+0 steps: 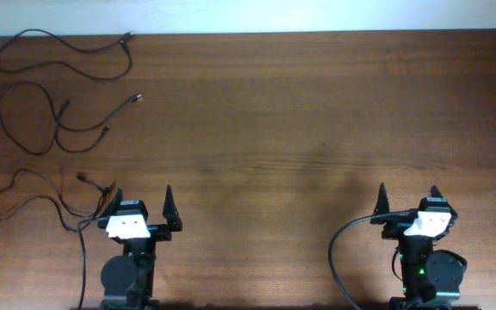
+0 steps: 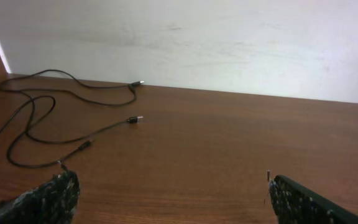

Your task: Untangle cables

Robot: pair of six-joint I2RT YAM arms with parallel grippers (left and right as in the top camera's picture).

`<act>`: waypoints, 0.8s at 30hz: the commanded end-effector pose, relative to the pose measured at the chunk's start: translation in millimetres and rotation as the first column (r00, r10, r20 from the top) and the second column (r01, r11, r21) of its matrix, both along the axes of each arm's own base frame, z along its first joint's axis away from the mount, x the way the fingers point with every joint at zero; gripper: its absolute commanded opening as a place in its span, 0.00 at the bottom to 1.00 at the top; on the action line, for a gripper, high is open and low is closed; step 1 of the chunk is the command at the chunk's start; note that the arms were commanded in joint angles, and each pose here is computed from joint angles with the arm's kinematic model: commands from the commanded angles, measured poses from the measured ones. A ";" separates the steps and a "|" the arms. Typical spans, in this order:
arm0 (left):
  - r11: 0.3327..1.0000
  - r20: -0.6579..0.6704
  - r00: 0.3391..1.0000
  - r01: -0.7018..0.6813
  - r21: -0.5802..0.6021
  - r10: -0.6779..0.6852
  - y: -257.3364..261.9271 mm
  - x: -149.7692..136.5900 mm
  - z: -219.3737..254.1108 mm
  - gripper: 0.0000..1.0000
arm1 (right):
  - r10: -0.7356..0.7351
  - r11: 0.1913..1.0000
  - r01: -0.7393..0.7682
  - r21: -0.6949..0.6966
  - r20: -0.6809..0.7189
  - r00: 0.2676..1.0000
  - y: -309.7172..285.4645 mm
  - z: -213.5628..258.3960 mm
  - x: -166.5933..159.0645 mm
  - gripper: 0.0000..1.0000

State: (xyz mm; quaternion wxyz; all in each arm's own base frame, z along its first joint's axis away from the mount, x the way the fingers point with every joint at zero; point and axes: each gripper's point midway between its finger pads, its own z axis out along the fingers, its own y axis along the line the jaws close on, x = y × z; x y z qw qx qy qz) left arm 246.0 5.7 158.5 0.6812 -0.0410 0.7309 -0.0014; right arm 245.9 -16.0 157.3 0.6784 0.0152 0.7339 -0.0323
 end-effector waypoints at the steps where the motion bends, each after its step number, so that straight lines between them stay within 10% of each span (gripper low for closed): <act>1: 0.999 -0.006 1.000 0.009 0.036 -0.009 -0.7 -0.4 -1.4 0.99 | 0.004 1.000 -0.004 0.004 -0.002 1.000 1.1 -2.1 -0.3 0.98; 24: 0.999 -0.003 1.000 0.005 0.036 -0.005 -0.1 -0.3 -0.5 0.99 | 0.003 1.000 -0.003 0.004 -0.003 1.000 1.0 -2.2 -0.3 0.98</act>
